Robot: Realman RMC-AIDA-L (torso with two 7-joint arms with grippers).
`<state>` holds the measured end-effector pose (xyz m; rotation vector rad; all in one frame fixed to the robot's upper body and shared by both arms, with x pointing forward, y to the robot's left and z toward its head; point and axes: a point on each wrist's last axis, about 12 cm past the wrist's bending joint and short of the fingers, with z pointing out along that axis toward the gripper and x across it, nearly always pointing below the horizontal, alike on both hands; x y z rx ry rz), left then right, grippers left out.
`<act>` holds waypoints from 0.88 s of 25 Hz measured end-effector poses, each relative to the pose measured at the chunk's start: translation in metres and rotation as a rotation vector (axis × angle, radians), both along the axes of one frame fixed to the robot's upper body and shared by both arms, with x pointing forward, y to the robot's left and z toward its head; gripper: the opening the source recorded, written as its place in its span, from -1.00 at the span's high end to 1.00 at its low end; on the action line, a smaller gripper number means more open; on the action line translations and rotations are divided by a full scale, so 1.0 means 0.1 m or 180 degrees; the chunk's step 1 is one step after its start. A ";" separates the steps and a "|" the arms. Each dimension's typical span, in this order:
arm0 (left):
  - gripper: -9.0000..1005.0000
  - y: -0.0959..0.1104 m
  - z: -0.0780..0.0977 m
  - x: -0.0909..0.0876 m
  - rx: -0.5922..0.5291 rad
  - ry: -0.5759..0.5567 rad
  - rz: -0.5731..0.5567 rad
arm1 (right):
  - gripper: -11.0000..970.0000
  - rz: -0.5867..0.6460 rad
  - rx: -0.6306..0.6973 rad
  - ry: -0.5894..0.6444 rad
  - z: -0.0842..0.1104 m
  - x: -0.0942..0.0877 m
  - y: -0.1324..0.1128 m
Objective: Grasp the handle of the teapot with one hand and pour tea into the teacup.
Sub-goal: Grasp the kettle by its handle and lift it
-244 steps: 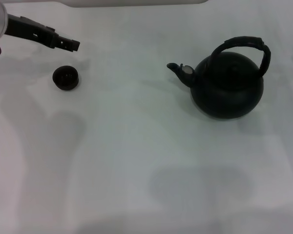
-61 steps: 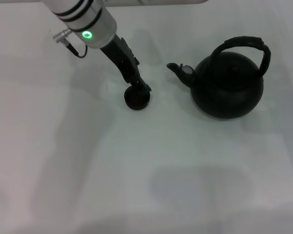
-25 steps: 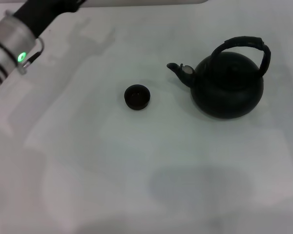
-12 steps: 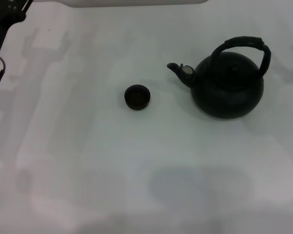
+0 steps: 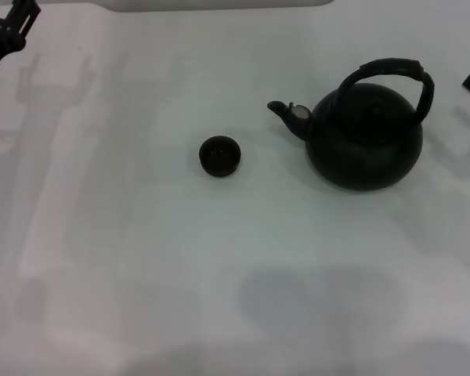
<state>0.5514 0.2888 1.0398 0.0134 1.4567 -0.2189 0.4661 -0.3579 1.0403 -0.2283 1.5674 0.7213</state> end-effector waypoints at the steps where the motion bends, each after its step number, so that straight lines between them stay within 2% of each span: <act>1: -0.75 0.00 0.00 0.00 -0.0014 -0.0002 0.0008 | -0.79 0.0045 -0.0024 0.0040 -0.02 -0.01 0.03; 5: -0.75 -0.02 0.01 0.01 -0.0098 -0.0009 0.0043 | -0.79 0.0130 -0.0061 0.0111 -0.08 0.01 0.13; 12: -0.75 -0.04 -0.01 0.01 -0.0117 0.0038 0.0043 | -0.79 0.0086 -0.0255 0.0155 -0.16 0.15 0.29; 22: -0.75 -0.04 -0.04 -0.02 -0.0149 0.0068 0.0051 | -0.79 0.0010 -0.0324 0.0267 -0.21 0.23 0.34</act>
